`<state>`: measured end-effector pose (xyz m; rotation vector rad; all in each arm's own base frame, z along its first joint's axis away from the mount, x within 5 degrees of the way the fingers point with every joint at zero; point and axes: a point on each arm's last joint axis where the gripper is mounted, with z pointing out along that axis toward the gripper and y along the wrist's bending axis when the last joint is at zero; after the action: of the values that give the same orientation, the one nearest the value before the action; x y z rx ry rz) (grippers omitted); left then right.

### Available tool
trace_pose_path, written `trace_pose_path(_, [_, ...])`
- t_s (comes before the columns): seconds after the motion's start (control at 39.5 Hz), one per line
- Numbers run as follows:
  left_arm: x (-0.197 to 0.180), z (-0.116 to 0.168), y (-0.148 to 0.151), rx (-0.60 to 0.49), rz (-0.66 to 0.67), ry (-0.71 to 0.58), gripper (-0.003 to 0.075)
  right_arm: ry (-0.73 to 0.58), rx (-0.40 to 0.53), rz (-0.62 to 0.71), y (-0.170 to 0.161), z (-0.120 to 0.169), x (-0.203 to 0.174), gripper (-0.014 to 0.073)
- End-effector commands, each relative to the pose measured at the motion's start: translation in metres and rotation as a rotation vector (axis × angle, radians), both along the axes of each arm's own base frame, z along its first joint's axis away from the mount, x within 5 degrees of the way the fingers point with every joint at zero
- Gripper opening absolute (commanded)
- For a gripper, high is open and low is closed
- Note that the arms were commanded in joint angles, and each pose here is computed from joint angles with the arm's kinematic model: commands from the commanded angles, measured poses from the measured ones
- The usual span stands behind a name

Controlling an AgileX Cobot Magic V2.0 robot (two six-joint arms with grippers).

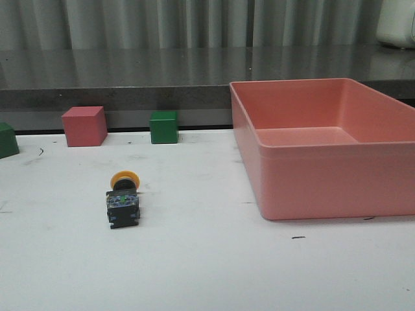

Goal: Place and stand button with both arms
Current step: 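Raise the right gripper away from the button, then lower the left gripper over the button and grasp its body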

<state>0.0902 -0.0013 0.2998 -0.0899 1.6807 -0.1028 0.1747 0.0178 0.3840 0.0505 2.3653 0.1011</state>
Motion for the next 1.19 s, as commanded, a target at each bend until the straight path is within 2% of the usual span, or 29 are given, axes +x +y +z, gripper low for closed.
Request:
trace_pose_path(0.0, [0.001, 0.018, 0.0, -0.013, -0.003, -0.098, 0.067, -0.219, -0.017, 0.026, -0.004, -0.001, -0.023, -0.0068])
trace_pose_path(0.28, [0.001, 0.018, 0.0, -0.013, -0.004, -0.094, 0.0669, -0.57, -0.122, 0.038, -0.016, -0.058, -0.094, -0.0072])
trace_pose_path(0.43, [0.001, 0.018, 0.0, -0.013, -0.004, -0.094, 0.0669, -0.666, -0.124, 0.038, -0.018, -0.082, -0.116, -0.0072])
trace_pose_path(0.53, [0.001, 0.018, 0.0, -0.013, -0.004, -0.094, 0.0669, -0.735, -0.119, 0.036, -0.018, -0.085, -0.126, -0.0072])
trace_pose_path(0.73, [0.001, 0.019, -0.001, -0.047, -0.005, -0.104, 0.067, -0.757, -0.117, 0.035, -0.019, -0.084, -0.129, -0.0072])
trace_pose_path(0.86, [0.008, 0.02, -0.003, -0.044, -0.024, -0.039, 0.0669, -0.757, -0.117, 0.035, -0.019, -0.084, -0.129, -0.0072])
trace_pose_path(1.01, [0.03, 0.026, -0.015, 0.017, -0.127, 0.07, 0.0669, -0.757, -0.117, 0.035, -0.019, -0.085, -0.129, -0.0072])
trace_pose_path(1.16, [0.058, 0.022, -0.042, 0.039, -0.286, 0.197, 0.0669, -0.757, -0.117, 0.035, -0.019, -0.085, -0.129, -0.0072])
